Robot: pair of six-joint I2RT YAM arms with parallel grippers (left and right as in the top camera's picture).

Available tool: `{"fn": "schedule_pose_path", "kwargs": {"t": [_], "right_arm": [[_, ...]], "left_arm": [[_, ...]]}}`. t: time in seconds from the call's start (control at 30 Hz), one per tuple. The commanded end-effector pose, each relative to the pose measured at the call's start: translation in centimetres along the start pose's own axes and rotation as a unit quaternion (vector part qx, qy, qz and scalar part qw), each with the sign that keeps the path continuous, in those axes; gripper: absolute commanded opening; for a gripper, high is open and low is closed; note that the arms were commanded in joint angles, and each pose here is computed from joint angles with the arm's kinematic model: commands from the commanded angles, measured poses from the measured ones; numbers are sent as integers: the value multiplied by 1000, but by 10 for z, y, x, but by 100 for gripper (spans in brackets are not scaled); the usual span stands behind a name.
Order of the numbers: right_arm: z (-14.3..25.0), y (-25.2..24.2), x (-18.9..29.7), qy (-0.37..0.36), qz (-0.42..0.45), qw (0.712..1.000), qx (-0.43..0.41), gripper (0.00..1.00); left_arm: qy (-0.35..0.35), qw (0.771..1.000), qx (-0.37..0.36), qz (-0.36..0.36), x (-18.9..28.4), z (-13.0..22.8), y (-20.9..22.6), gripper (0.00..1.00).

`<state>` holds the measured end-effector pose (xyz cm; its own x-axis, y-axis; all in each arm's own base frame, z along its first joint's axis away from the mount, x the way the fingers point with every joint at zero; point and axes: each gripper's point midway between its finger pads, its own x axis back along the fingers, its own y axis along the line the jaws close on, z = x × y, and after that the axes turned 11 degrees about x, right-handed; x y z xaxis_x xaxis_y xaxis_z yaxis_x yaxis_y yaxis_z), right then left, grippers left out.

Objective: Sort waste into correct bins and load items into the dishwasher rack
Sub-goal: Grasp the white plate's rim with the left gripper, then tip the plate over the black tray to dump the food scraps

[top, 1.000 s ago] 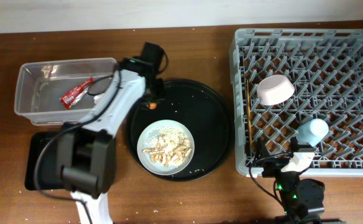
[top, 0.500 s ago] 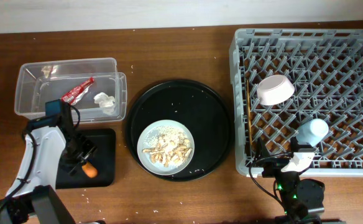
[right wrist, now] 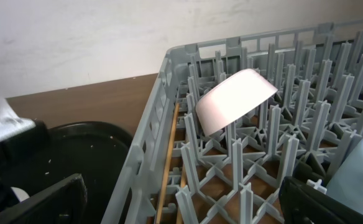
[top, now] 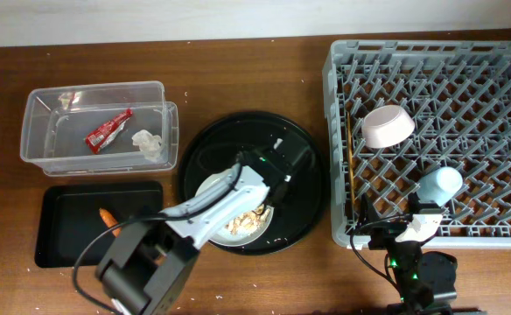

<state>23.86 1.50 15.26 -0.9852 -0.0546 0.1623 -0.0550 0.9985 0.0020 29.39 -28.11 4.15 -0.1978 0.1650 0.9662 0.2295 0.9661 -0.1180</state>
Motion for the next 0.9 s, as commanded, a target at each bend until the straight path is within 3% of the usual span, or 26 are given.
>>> {"fn": "schedule_pose_path", "kwargs": {"t": [0.0, 0.2, 0.3, 0.4, 0.43, 0.53, 0.63, 0.73, 0.87], "right_arm": [[2, -1, 0, 1, 2, 1000, 1, 98], [2, -1, 0, 1, 2, 1000, 1, 98], [2, -1, 0, 1, 2, 1000, 1, 98], [2, -1, 0, 1, 2, 1000, 1, 98], [2, -1, 0, 1, 2, 1000, 1, 98], [2, -1, 0, 1, 2, 1000, 1, 98], [2, -1, 0, 1, 2, 1000, 1, 98], [2, -1, 0, 1, 2, 1000, 1, 98], [2, -1, 0, 1, 2, 1000, 1, 98]], "left_arm": [[-11, 999, -44, -29, -18, -5, -1, 35], [1, 990, -114, -82, -28, -1, 17, 33], [5, 986, -142, -83, -30, 0, 17, 26], [18, 983, -159, -89, -42, 4, 20, 4], [14, 983, -159, -93, -42, 2, 20, 1], [4, 983, -155, -101, -41, -3, 22, 0], [-29, 985, -107, -131, 3, -31, 21, 0], [-64, 982, -104, -147, 54, -51, 15, 0], [-68, 981, -78, -165, 115, -39, 23, 0]]}}
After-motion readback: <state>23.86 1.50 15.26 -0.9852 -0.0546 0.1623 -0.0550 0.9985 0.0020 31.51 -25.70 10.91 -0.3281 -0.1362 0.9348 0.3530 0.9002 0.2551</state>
